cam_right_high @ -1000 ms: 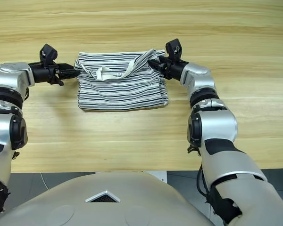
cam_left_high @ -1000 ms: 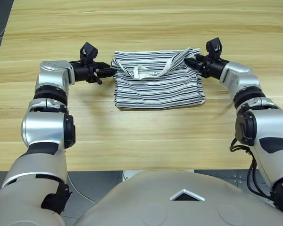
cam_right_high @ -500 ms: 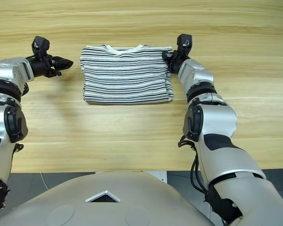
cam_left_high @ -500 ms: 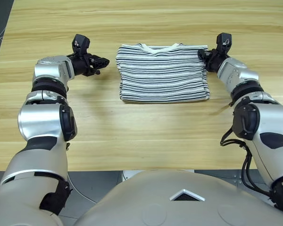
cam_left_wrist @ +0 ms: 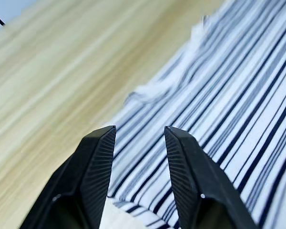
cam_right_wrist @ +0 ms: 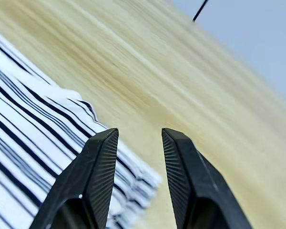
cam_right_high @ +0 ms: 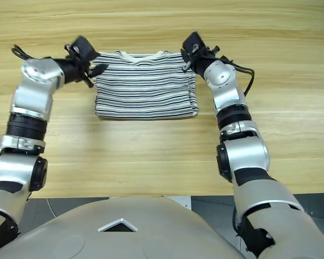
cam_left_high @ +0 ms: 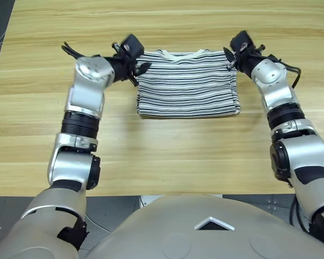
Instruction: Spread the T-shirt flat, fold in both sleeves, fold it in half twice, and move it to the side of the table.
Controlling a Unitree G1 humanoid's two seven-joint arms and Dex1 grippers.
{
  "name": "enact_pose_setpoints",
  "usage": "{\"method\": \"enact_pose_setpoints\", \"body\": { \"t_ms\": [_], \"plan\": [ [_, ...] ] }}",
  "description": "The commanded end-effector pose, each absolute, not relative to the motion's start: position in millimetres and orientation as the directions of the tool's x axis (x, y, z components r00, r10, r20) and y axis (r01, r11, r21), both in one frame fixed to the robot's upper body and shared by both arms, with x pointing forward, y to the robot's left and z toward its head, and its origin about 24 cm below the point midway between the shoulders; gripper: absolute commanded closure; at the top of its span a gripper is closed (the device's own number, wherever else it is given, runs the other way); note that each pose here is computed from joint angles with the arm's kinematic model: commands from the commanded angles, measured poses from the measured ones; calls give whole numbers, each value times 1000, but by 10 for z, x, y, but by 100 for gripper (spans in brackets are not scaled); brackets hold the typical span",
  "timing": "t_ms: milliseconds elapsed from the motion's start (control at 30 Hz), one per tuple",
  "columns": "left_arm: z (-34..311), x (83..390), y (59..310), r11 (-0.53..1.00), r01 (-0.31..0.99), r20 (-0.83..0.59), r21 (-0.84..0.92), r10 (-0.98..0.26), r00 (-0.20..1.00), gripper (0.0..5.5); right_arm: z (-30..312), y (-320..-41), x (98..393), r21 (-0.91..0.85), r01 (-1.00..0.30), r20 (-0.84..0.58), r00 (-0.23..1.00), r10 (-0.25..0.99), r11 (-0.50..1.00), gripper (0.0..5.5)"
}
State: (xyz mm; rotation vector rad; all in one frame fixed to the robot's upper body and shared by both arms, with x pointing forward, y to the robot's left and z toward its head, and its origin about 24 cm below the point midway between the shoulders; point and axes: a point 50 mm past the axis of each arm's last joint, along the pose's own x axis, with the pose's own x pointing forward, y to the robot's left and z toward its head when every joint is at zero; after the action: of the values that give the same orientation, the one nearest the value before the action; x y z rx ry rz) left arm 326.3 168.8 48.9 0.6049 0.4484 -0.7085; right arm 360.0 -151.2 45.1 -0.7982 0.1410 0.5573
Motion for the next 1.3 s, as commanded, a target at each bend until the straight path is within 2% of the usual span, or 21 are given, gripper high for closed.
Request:
{"method": "enact_pose_setpoints", "body": {
  "t_ms": [33, 167, 267, 333, 433, 533, 633, 733, 833, 967, 1033, 1133, 1233, 1300],
  "plan": [
    [194, 3146, 1603, 552, 742, -641, 379, -422, 641, 361, 304, -1466, 3531, -687, -602, -411, 784, 465, 407, 382],
    [107, 3213, 1673, 503, 737, -660, 451, -368, 655, 361, 178, -1507, 3498, -690, -667, -523, 728, 443, 281, 382],
    [170, 3255, 1604, 388, 755, -633, 528, -412, 655, 361, 64, -1571, 3416, -667, -728, -616, 660, 430, 160, 382],
    [243, 3263, 1531, 252, 758, -610, 602, -467, 640, 361, 66, -1514, 3348, -616, -778, -642, 584, 497, 119, 382],
    [324, 3249, 1422, 45, 734, -607, 678, -530, 593, 361, 234, -1298, 3243, -505, -850, -623, 481, 617, 152, 382],
    [457, 3273, 1319, -147, 638, -592, 756, -570, 569, 361, 504, -1074, 3010, -344, -923, -651, 366, 665, 171, 382],
    [594, 3292, 1220, -289, 502, -561, 815, -608, 561, 361, 753, -885, 2677, -177, -982, -718, 178, 673, 70, 382],
    [634, 3295, 1194, -481, 289, -554, 828, -618, 558, 361, 928, -822, 2358, -58, -997, -819, 14, 573, -58, 382],
    [601, 3309, 1267, -563, 182, -555, 806, -613, 562, 361, 984, -970, 2134, -10, -983, -896, -72, 438, -181, 382],
    [579, 3346, 1331, -569, 140, -536, 810, -622, 571, 361, 1025, -1164, 1877, 135, -944, -917, -234, 323, -302, 382],
    [587, 3361, 1299, -550, 125, -514, 826, -644, 566, 361, 1049, -1130, 1802, 184, -931, -882, -298, 364, -314, 382],
    [705, 3419, 1327, -439, 176, -448, 881, -659, 604, 361, 1204, -1028, 2081, 68, -975, -851, -166, 498, -209, 382],
    [977, 3423, 1554, -38, 407, -348, 913, -596, 724, 361, 1407, -1152, 2494, -76, -997, -786, 40, 617, -31, 382],
    [1072, 3327, 1706, 107, 475, -351, 874, -538, 767, 361, 1455, -1281, 2644, -86, -995, -748, 103, 656, 59, 382]
  ]
}}
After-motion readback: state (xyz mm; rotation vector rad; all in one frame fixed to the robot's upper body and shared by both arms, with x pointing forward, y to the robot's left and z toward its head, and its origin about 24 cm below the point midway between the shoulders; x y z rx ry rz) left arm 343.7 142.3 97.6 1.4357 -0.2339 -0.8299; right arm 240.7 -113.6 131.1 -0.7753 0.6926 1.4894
